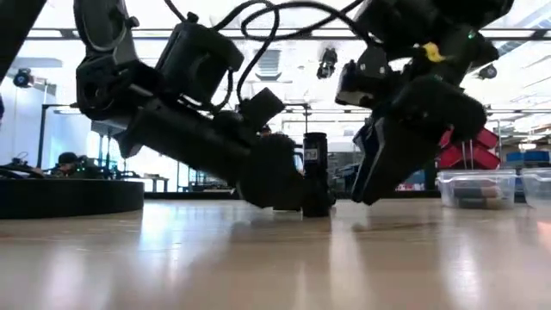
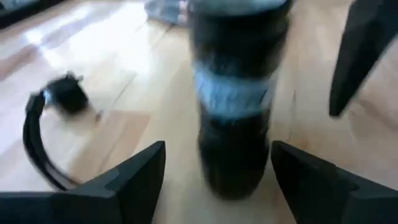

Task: Insert battery
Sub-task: Remove the white battery holder

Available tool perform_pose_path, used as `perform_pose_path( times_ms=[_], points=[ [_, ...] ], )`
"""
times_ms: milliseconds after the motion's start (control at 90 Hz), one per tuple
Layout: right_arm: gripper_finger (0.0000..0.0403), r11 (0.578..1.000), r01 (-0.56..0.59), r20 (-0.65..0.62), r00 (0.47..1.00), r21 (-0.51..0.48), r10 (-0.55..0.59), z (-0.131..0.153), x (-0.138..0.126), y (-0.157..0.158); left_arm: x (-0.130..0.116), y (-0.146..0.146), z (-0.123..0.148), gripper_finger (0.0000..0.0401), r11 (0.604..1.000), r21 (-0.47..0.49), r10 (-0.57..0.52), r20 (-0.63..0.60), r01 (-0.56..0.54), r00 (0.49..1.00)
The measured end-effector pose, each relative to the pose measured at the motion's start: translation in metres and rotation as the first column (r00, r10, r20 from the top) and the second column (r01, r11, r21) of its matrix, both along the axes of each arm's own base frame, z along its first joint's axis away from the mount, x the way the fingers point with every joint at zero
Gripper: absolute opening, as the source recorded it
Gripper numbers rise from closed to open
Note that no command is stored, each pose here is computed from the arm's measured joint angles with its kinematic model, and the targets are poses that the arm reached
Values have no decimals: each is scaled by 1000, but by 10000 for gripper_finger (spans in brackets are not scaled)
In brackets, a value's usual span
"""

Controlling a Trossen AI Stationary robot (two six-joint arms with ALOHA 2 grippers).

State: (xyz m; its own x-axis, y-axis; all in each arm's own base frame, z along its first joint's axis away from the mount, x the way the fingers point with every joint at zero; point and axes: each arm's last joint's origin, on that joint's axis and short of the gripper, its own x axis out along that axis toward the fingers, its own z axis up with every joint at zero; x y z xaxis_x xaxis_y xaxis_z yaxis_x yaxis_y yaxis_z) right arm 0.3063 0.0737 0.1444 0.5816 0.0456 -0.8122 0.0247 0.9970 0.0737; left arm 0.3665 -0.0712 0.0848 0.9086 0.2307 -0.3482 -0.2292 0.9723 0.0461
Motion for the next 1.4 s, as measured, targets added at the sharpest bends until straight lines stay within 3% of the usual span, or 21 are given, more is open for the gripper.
perform_pose_path(
  times_ms=[156, 300, 600, 700, 867, 1022, 1256, 1400],
  points=[
    [199, 1000, -2, 34, 999, 3, 2, 3, 1, 2, 9, 1, 4, 272, 1000, 23, -6, 16, 5, 1000],
    [199, 1000, -1, 33, 999, 1, 1, 3, 1, 2, 16, 2, -10, 272, 1000, 27, 0, -8, 0, 1000],
    [199, 1000, -3, 31, 1000, 0, 3, 4, 0, 3, 19, 1, -18, 266, 1000, -20, 20, -1, -20, 1000],
    [199, 1000, -3, 28, 1000, 2, 3, 5, -1, 3, 19, 1, -19, 231, 999, -38, 20, -6, -20, 1000],
    [199, 1000, -9, 47, 999, 9, 9, 11, -2, 6, 18, 0, -20, 118, 998, -59, 17, -37, -19, 999],
    [199, 1000, -3, 53, 999, 20, 2, 24, -8, 5, 17, 0, -16, 120, 997, -77, 1, -59, -6, 998],
    [199, 999, 1, 87, 996, 34, -4, 45, -18, 3, 3, 3, 11, 120, 997, -68, 7, -233, -23, 973],
    [199, 1000, -10, 137, 991, 19, 7, 45, -13, 4, -14, 6, 36, 120, 995, -89, 7, -453, -53, 891]
  ],
)
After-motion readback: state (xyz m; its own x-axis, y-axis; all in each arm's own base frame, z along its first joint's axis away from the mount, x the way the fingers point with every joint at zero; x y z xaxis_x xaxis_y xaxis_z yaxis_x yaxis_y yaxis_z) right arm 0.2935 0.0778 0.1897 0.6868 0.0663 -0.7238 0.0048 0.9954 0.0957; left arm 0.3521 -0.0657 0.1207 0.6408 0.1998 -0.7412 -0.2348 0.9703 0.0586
